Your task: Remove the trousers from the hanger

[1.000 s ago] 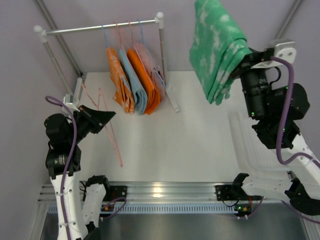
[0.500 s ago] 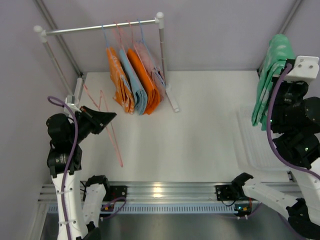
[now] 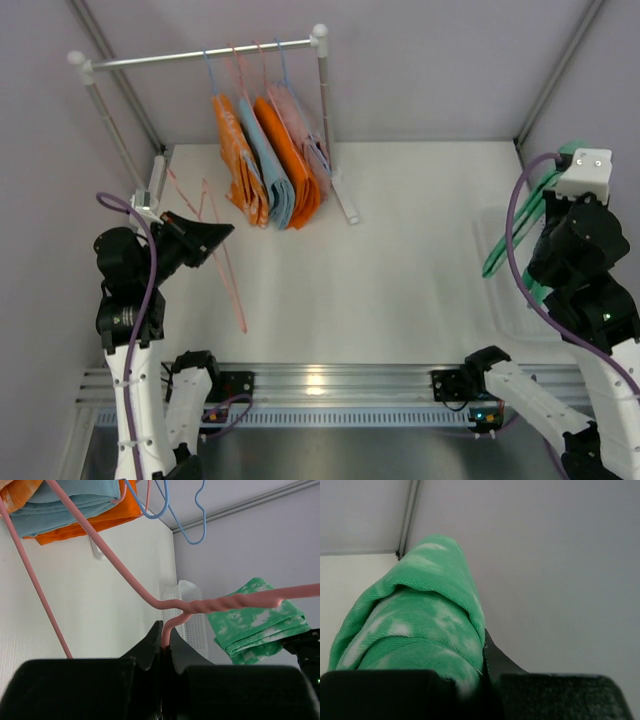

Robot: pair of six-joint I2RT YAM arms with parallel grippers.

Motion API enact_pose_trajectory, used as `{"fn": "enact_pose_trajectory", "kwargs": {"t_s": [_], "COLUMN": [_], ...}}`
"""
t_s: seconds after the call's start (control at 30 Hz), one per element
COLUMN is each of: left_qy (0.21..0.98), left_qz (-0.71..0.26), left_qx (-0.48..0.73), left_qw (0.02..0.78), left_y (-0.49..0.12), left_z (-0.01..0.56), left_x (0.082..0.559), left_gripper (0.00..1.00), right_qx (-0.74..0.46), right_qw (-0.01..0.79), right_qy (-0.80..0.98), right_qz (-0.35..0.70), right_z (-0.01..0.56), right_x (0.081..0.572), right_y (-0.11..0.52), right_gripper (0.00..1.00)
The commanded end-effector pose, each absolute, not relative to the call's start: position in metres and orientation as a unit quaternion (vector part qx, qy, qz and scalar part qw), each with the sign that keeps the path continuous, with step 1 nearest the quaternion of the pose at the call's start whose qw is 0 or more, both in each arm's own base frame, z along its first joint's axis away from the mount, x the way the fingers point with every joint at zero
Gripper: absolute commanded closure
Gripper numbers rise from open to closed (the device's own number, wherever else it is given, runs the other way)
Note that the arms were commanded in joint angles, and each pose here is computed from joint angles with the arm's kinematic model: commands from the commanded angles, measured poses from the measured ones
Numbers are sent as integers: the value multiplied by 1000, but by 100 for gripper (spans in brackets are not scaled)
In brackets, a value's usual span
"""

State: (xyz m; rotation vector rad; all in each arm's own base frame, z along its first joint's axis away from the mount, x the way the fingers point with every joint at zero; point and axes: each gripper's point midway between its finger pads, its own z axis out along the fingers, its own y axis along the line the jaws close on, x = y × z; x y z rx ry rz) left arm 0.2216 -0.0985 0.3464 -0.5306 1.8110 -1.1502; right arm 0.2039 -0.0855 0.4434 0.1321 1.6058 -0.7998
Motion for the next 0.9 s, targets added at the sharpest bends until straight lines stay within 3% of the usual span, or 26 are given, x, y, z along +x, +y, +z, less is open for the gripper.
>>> {"fn": "enact_pose_trajectory", "kwargs": {"t_s": [0.0, 0.27, 0.5, 0.67, 0.87], "left_qy": [715, 714, 713, 711, 712], "left_qz": [-478, -485, -486, -486, -485], "left_qx": [-188, -196, -194, -194, -198], "left_qw": [474, 466, 467, 469, 468], "left_y": [-102, -102, -102, -103, -101], "left_z": [363, 361, 365, 368, 367], "left_x": [222, 224, 224, 221, 224], "left_gripper": [100, 100, 100, 100, 100], "right_qx": [138, 156, 133, 139, 139], "right_qw": [630, 563, 501, 395, 353], "right_qy": [679, 700, 741, 814, 843], "right_qz": [-352, -412, -427, -403, -381], "right_z": [451, 406, 367, 299, 245], "right_x": [168, 150, 202, 257, 303], "right_y": [-110, -128, -132, -168, -177], "right_gripper": [100, 100, 100, 100, 99]}}
